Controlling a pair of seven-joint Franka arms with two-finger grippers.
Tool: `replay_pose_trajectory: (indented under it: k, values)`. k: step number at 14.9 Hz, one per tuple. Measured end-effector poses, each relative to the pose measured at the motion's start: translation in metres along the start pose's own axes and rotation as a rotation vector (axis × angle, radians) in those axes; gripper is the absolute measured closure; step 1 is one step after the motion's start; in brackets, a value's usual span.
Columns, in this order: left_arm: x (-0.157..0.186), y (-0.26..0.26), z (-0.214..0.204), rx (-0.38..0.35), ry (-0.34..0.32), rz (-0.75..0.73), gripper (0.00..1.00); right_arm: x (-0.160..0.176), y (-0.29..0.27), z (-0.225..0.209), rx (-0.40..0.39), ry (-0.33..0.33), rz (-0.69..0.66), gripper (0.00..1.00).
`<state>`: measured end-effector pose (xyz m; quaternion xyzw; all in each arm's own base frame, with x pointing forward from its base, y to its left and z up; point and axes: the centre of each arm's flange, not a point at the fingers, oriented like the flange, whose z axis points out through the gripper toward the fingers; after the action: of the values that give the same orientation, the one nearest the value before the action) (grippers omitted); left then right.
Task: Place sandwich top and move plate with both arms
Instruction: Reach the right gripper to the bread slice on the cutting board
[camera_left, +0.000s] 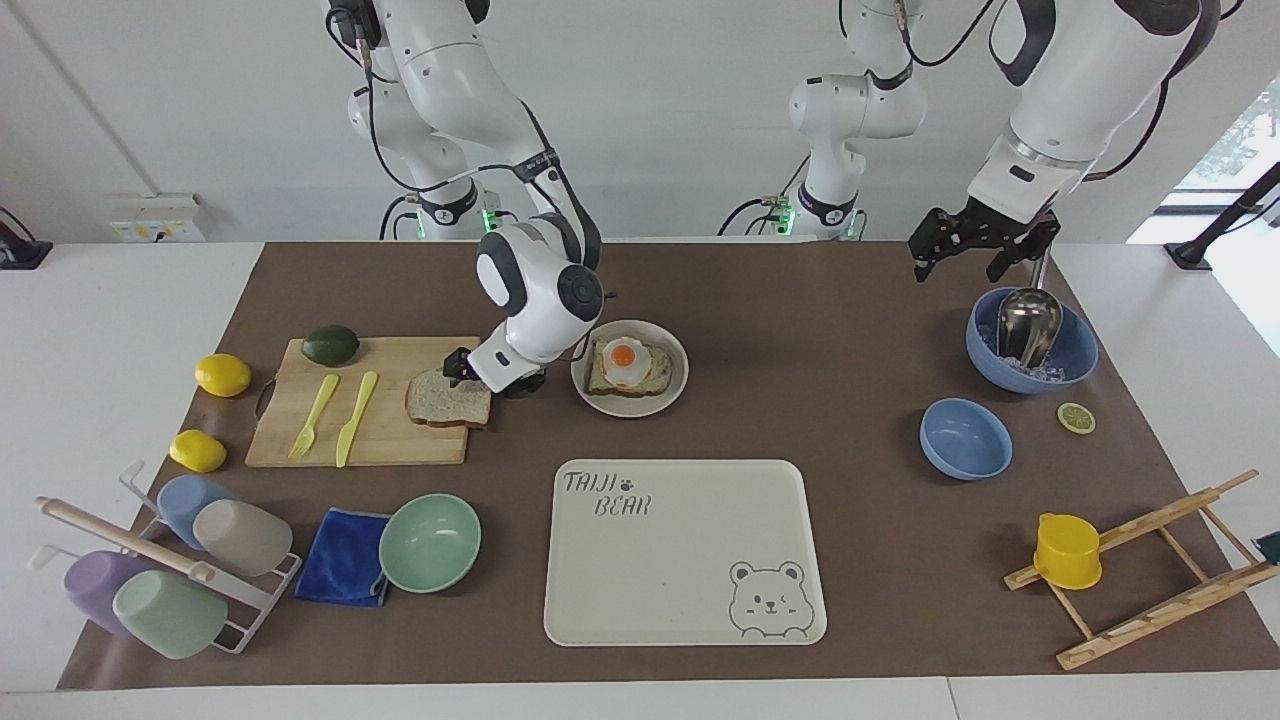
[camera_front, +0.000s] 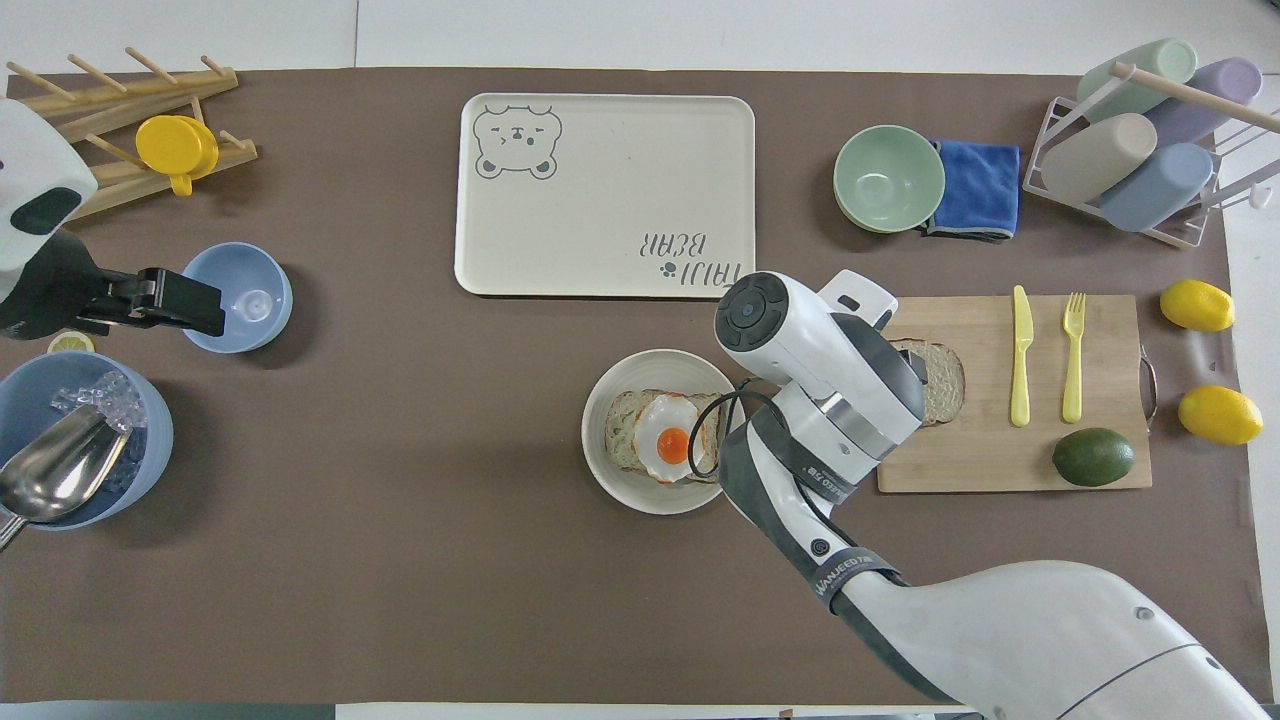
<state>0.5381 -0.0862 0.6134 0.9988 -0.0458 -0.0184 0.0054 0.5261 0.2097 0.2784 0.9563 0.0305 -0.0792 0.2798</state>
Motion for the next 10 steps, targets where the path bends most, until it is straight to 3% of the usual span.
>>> replay_pose_trajectory:
  k: [4, 7, 10]
  values:
    - [0.0, 0.0, 0.0, 0.0, 0.0, 0.0, 0.0, -0.0014, 0.002, 0.0006, -0.017, 0.01, -0.007, 0.21]
    - [0.0, 0.0, 0.0, 0.0, 0.0, 0.0, 0.0, -0.0022, 0.0023, 0.0008, -0.023, 0.012, -0.01, 0.57]
    - [0.0, 0.0, 0.0, 0.0, 0.0, 0.0, 0.0, -0.0051, 0.0006, -0.0055, -0.027, 0.02, -0.016, 0.82]
